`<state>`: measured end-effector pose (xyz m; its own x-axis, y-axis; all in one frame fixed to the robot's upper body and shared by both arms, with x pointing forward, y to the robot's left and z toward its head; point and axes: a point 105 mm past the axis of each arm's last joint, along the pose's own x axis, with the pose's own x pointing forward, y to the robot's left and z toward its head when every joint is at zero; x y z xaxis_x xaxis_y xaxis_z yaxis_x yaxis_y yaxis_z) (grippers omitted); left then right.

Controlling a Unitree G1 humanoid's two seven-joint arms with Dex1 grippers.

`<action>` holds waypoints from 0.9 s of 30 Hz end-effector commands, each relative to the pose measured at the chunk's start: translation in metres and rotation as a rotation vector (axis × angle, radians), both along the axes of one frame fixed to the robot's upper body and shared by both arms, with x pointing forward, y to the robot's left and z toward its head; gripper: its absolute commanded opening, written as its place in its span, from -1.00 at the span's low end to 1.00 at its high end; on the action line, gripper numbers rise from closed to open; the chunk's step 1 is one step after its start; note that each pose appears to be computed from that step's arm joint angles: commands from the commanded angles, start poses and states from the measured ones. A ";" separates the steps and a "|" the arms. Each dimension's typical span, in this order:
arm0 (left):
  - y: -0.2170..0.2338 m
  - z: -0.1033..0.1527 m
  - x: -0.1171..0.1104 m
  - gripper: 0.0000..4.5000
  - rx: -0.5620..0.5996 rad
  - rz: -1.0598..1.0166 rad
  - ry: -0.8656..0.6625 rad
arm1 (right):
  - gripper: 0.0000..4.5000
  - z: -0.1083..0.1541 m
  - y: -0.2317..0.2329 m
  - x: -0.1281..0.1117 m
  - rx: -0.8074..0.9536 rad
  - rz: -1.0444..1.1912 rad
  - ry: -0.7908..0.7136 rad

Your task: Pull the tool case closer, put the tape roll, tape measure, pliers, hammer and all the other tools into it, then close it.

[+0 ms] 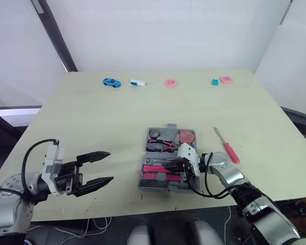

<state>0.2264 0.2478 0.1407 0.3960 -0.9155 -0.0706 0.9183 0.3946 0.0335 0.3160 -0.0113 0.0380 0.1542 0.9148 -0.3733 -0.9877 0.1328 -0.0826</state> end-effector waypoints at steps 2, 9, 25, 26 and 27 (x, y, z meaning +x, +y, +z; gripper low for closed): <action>0.000 0.004 0.001 1.00 0.015 -0.009 -0.027 | -0.98 -0.054 -0.025 -0.007 -0.224 -0.055 0.086; -0.003 0.002 0.005 1.00 -0.021 0.034 -0.015 | -0.98 -0.033 -0.015 -0.002 -0.083 -0.074 0.046; 0.002 -0.046 0.013 1.00 -0.050 0.434 0.080 | 0.01 0.060 -0.120 -0.019 0.275 -0.465 -0.083; 0.007 -0.053 0.009 1.00 -0.043 0.453 0.095 | 0.25 0.058 -0.138 -0.026 0.253 -0.517 -0.081; 0.011 -0.058 0.006 1.00 -0.033 0.467 0.106 | 0.52 0.056 -0.152 -0.033 0.235 -0.558 -0.077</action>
